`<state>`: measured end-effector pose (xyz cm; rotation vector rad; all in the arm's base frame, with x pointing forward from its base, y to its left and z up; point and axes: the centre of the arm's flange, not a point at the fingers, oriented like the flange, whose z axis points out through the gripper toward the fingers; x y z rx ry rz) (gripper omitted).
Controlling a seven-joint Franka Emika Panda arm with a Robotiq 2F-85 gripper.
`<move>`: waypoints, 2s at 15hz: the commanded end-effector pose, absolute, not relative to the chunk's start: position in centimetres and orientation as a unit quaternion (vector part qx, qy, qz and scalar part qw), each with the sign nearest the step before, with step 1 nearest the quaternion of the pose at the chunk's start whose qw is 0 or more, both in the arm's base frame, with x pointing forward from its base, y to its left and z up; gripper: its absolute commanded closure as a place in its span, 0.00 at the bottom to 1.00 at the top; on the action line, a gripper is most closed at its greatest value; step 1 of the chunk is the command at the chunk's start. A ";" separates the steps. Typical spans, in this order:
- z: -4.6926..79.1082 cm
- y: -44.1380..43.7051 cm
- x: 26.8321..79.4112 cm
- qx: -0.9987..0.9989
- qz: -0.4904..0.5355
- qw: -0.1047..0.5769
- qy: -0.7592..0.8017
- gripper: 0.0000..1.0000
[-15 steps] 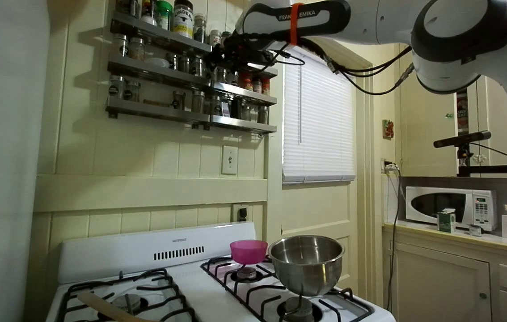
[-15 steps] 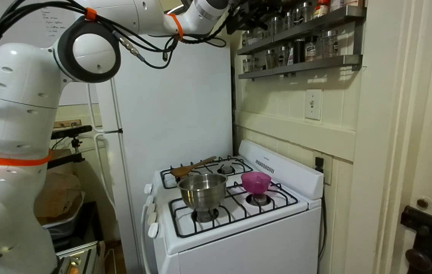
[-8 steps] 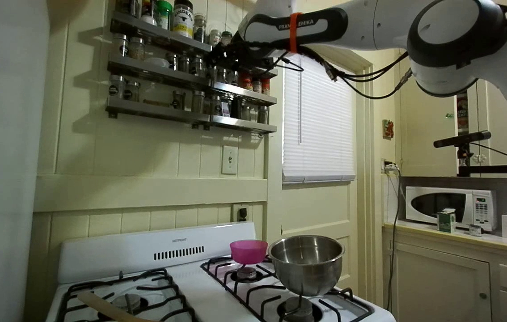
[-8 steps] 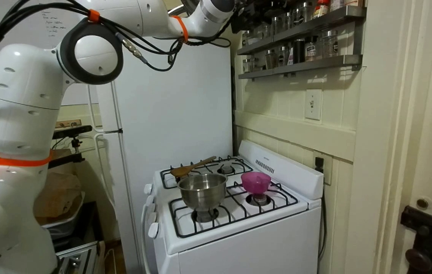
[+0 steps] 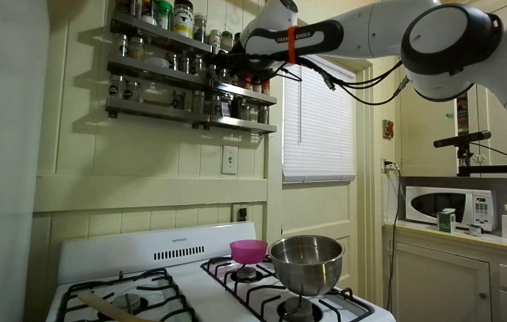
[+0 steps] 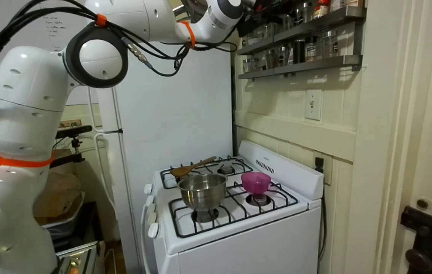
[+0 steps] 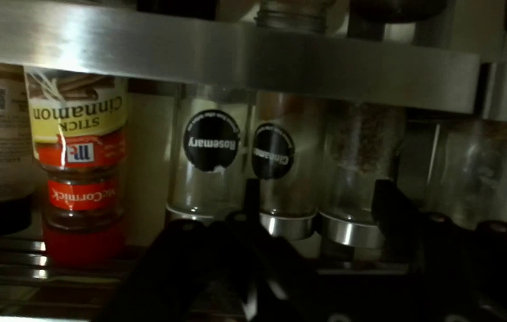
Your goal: Put the spice bottle on the stove
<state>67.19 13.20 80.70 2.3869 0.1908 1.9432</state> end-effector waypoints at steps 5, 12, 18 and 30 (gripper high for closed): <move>80.0 12.4 68.5 0.751 0.659 0.010 0.045 0.46; 79.5 12.0 69.0 0.747 0.663 0.007 0.041 0.50; 79.4 11.9 69.3 0.746 0.665 0.007 0.038 0.12; 79.2 11.7 69.8 0.745 0.666 0.007 0.038 0.58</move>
